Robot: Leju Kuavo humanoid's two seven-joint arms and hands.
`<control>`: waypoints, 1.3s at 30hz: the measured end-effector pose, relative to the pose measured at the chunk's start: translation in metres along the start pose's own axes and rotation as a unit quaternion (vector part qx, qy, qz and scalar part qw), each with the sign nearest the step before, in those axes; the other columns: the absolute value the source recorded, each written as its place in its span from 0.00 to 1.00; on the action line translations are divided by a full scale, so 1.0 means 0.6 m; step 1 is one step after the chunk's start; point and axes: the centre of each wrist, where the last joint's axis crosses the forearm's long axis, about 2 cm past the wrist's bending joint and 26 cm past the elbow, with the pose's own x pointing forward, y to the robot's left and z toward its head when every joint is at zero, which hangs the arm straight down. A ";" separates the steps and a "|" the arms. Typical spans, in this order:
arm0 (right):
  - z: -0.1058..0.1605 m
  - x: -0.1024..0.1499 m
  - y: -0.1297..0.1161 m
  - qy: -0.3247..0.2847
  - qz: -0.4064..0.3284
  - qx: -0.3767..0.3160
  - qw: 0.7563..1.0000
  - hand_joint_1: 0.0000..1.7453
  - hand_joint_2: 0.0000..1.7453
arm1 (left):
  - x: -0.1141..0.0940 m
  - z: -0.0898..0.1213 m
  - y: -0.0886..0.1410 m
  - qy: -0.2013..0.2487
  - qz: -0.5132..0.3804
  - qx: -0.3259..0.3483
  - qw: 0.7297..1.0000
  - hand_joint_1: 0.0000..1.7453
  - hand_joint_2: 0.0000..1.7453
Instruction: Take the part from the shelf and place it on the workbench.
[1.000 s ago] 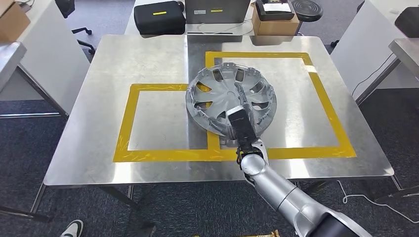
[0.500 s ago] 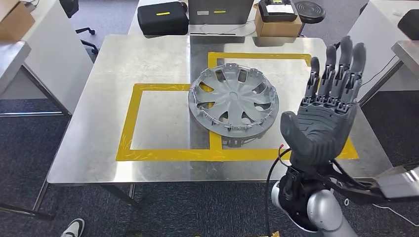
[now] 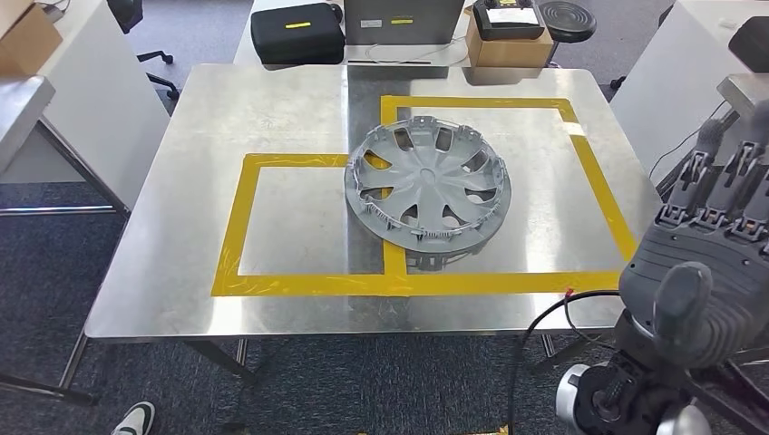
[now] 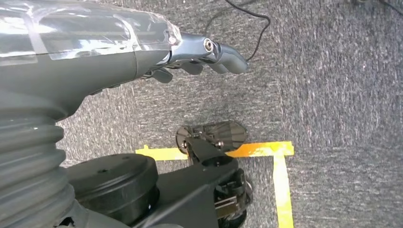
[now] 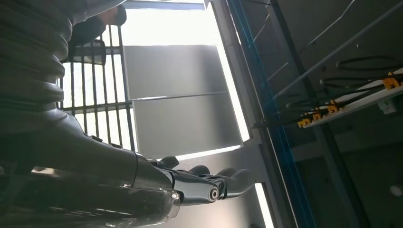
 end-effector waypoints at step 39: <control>0.056 0.034 -0.033 0.015 0.043 -0.051 0.998 0.00 1.00 | -0.032 0.007 0.030 0.052 0.076 0.079 0.993 0.00 0.00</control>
